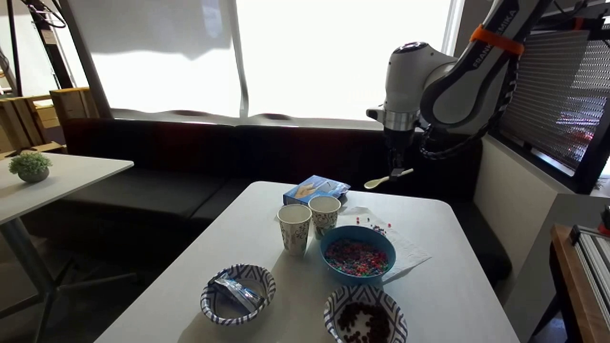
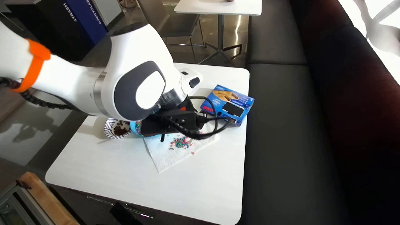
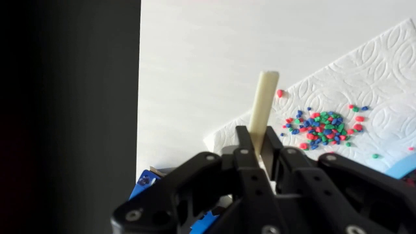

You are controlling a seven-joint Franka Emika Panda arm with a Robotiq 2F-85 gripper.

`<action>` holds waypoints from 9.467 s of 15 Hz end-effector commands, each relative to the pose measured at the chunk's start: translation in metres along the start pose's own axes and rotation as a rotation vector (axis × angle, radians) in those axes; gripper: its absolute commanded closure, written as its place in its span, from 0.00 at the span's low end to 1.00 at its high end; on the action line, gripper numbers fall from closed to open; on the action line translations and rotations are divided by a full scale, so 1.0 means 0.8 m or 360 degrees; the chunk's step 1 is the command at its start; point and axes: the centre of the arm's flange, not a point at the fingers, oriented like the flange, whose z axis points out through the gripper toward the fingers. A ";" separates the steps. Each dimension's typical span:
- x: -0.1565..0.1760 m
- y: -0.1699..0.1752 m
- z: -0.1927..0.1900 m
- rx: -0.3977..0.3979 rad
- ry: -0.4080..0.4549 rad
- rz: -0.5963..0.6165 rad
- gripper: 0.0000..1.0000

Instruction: Transfer a spoonful of contents from the blue bowl onto the paper towel

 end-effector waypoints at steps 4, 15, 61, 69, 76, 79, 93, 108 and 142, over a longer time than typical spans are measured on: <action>-0.053 0.019 0.014 -0.0027 0.0186 0.0212 0.86; -0.071 -0.005 0.024 0.0043 0.0005 0.0060 0.97; -0.037 -0.056 0.138 0.0033 -0.0074 -0.0353 0.97; -0.037 -0.054 0.127 0.0019 -0.0038 -0.0360 0.97; -0.034 -0.051 0.106 0.0039 0.0046 -0.0335 0.97; -0.033 -0.053 0.097 0.0048 0.0100 -0.0337 0.97; -0.038 -0.066 0.068 -0.0133 0.0245 -0.0552 0.97; -0.005 -0.123 0.034 -0.0695 0.0208 -0.1422 0.97; -0.047 -0.072 0.027 -0.0681 -0.0074 -0.0789 0.97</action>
